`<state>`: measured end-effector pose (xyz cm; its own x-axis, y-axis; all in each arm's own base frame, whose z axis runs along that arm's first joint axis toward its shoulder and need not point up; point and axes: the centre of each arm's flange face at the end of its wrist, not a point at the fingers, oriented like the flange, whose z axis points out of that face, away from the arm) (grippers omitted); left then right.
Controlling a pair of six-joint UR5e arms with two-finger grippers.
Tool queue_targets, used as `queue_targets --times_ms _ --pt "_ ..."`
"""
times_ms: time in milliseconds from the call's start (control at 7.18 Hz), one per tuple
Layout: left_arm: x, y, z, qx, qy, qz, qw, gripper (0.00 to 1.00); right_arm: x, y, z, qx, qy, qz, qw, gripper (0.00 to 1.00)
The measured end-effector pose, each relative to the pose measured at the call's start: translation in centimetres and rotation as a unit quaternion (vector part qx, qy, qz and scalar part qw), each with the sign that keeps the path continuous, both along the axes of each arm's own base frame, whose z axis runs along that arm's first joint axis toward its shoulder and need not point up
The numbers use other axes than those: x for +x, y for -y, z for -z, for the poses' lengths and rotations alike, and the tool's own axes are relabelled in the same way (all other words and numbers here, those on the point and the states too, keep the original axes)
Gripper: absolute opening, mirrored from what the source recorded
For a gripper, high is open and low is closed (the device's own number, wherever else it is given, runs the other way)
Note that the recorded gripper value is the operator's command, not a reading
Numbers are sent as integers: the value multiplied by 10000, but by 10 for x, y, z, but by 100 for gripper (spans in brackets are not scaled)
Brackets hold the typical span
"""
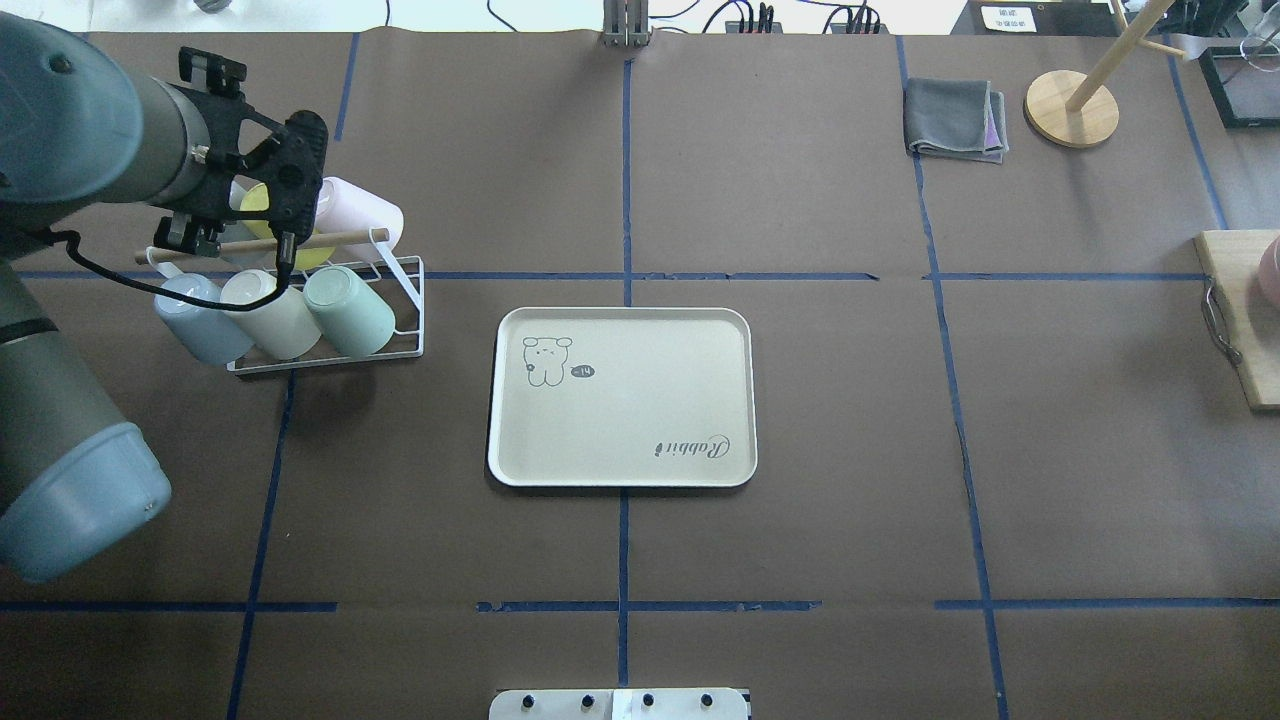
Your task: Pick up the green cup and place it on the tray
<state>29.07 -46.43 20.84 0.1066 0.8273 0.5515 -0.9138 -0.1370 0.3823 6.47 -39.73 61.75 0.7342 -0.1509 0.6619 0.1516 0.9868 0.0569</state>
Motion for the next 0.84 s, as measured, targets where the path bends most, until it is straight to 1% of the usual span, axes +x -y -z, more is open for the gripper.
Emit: queue_targets --times_ms 139,279,418,557,697,836 --pt "22 -12 -1 406 612 -378 9966 100 0 0 -2 -25 2 0 10000 100" --pt "39 -23 0 810 1240 -771 9860 100 0 -1 -5 -55 3 0 10000 100" --pt "51 -32 -1 1137 1759 -1057 9721 100 0 -1 -7 -78 3 0 10000 100" --pt "63 -40 -7 1295 2132 -1219 9607 100 0 -1 -9 -98 6 0 10000 100" --pt "75 -49 -17 1378 2492 -1306 9497 100 0 -1 -11 -120 7 -1 9999 100" --pt "87 -56 -23 1440 2734 -1360 9413 100 0 -2 -14 -148 6 1 9999 100"
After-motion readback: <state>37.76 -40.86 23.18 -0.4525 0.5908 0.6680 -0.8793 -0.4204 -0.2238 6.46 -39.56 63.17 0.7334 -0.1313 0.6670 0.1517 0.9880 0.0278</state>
